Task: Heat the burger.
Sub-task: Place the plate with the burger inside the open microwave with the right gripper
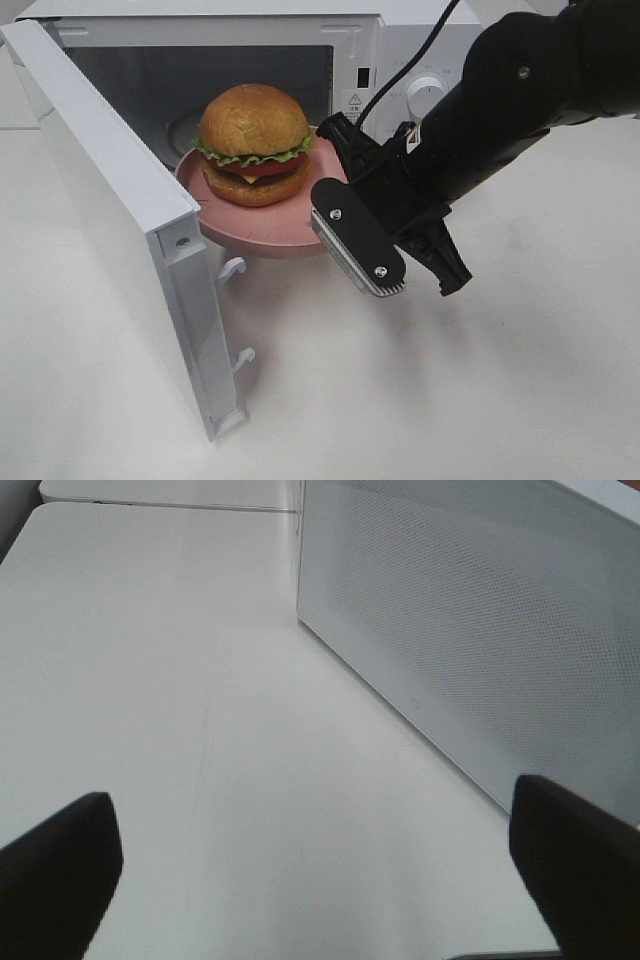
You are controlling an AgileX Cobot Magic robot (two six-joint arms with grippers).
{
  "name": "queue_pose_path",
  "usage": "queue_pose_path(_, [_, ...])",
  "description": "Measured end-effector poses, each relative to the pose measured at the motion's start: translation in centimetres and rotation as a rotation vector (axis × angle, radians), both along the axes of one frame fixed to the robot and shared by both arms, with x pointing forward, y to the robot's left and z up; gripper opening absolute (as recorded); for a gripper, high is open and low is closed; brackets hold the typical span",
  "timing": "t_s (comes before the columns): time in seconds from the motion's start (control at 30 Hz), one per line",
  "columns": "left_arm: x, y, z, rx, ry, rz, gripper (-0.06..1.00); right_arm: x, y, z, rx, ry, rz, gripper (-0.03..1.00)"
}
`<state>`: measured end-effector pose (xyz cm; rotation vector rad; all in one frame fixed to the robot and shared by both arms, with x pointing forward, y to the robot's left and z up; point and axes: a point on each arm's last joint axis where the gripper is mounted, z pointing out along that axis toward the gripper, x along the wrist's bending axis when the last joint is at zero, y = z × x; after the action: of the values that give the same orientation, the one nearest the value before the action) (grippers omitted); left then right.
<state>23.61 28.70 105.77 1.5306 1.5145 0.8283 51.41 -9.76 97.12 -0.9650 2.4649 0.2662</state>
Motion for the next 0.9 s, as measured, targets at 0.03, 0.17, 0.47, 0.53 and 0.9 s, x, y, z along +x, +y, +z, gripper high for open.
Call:
queue_pose_path(0.03, [0.0,0.0,0.0,0.0,0.0,0.0,0.97,0.4,0.3,0.0,0.0,-0.001,0.001,0.07])
queue_pose_path(0.17, [0.0,0.0,0.0,0.0,0.0,0.0,0.97,1.0,0.8,-0.1,0.0,0.002,0.002,0.07])
queue_pose_path(0.47, [0.0,0.0,0.0,0.0,0.0,0.0,0.97,2.7,1.9,-0.4,0.002,0.016,-0.011,0.07])
queue_pose_path(0.53, [0.0,0.0,0.0,0.0,0.0,0.0,0.97,2.8,2.0,-0.5,0.005,0.017,-0.015,0.07])
queue_pose_path(0.9, [0.0,0.0,0.0,0.0,0.0,0.0,0.97,4.5,3.2,-0.7,0.004,0.006,-0.024,0.07])
